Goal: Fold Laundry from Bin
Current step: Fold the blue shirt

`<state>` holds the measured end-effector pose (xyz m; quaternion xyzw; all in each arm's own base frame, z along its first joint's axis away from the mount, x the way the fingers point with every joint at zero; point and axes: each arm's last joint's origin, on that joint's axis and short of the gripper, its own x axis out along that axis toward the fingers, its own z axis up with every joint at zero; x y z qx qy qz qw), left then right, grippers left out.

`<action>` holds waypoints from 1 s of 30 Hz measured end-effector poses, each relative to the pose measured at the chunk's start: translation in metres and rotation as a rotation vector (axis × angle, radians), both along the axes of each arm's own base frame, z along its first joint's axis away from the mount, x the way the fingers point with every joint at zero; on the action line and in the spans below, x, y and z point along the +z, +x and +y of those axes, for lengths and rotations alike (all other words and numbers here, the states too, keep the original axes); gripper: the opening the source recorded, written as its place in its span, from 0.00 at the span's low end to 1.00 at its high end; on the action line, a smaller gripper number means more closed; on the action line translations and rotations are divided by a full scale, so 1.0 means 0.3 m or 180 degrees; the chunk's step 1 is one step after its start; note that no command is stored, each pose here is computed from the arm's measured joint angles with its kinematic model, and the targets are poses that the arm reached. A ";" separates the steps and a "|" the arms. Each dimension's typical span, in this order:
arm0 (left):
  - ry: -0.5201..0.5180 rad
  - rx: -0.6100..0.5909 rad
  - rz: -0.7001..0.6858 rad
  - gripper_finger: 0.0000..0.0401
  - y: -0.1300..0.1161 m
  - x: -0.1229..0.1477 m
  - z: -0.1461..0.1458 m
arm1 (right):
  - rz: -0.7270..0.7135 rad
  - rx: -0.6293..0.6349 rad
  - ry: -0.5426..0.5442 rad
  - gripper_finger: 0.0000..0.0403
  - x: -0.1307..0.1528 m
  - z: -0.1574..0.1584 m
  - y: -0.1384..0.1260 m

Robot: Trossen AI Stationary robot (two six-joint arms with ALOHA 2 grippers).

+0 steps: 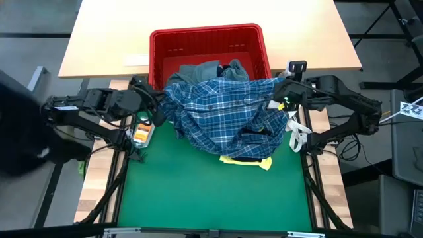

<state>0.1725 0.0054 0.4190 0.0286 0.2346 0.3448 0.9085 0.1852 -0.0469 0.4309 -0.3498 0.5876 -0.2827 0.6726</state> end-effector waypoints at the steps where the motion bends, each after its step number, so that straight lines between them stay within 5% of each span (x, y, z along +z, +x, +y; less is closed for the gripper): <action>1: 0.0002 -0.0002 0.0020 0.00 0.006 -0.003 -0.001 | 0.0012 -0.0043 0.0001 0.04 -0.002 -0.008 -0.002; 22: -0.0002 0.0000 0.0040 0.00 0.014 -0.007 -0.001 | -0.0044 -0.0379 0.0185 0.49 -0.004 -0.083 -0.027; 25: -0.0003 0.0001 0.0039 0.00 0.014 -0.007 -0.001 | -0.0269 -0.0203 0.0743 0.49 -0.008 -0.070 -0.021; 30: -0.0005 0.0002 0.0036 0.00 0.014 -0.007 -0.001 | -0.0843 0.0223 0.2305 0.48 -0.029 -0.023 0.018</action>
